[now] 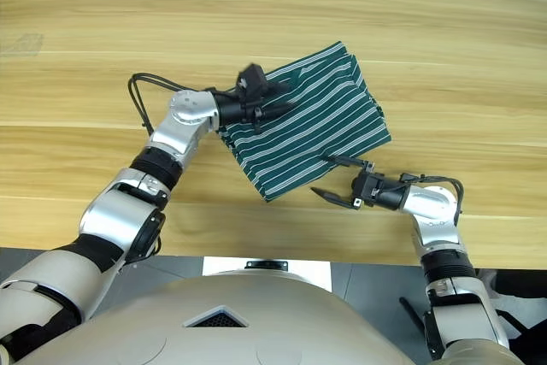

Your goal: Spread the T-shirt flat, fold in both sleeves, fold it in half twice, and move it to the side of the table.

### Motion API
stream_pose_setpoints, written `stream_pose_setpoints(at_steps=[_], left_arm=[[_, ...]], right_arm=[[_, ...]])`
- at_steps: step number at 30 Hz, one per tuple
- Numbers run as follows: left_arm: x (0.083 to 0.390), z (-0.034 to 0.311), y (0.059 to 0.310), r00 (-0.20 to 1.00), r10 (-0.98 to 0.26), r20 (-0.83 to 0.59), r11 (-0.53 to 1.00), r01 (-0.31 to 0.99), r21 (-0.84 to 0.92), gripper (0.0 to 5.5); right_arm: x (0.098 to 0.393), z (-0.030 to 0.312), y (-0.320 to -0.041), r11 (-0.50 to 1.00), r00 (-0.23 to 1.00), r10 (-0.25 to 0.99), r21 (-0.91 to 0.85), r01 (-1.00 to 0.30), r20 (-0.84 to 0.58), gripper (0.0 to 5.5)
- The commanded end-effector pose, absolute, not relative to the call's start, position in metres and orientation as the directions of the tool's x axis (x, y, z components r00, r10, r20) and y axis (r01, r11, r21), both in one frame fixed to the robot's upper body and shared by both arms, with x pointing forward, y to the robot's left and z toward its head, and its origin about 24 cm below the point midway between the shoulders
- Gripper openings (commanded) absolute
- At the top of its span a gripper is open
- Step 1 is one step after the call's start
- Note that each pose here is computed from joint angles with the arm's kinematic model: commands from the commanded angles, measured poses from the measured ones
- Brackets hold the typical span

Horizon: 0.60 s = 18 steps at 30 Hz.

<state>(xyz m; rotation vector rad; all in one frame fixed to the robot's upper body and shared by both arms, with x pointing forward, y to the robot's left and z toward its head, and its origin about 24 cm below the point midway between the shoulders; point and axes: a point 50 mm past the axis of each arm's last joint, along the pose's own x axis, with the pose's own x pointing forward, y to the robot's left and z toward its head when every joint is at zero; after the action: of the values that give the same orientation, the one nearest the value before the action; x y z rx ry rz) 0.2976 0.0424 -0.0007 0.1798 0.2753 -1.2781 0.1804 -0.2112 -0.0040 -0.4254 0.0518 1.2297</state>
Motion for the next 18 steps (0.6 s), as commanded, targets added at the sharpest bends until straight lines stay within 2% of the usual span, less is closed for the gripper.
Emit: stream_pose_setpoints(at_steps=[1, 5, 8, 10, 12, 18], left_arm=[[0.289, -0.017, 0.039, 0.254, -0.901, -0.351, 0.295, 0.953, -0.069, 1.85], [0.272, -0.043, 0.043, 0.291, -0.875, -0.386, 0.386, 0.902, -0.194, 1.85], [0.269, -0.057, 0.057, 0.427, -0.798, -0.425, 0.554, 0.797, -0.24, 1.85], [0.268, -0.065, 0.069, 0.568, -0.7, -0.432, 0.704, 0.651, -0.285, 1.85], [0.266, -0.072, 0.076, 0.662, -0.61, -0.435, 0.792, 0.502, -0.348, 1.85], [0.219, -0.102, 0.088, 0.769, -0.379, -0.514, 0.889, 0.15, -0.432, 1.85]], right_arm=[[0.179, -0.008, -0.208, 0.239, 0.317, 0.898, -0.267, -0.934, -0.306, 3.24], [0.18, -0.005, -0.204, 0.244, 0.325, 0.899, -0.28, -0.928, -0.294, 3.24], [0.178, -0.003, -0.203, 0.259, 0.337, 0.9, -0.282, -0.924, -0.276, 3.24], [0.173, -0.002, -0.204, 0.28, 0.355, 0.896, -0.281, -0.918, -0.266, 3.24], [0.167, -0.002, -0.206, 0.305, 0.377, 0.888, -0.279, -0.911, -0.261, 3.24], [0.159, -0.001, -0.215, 0.354, 0.422, 0.867, -0.268, -0.896, -0.266, 3.24]])
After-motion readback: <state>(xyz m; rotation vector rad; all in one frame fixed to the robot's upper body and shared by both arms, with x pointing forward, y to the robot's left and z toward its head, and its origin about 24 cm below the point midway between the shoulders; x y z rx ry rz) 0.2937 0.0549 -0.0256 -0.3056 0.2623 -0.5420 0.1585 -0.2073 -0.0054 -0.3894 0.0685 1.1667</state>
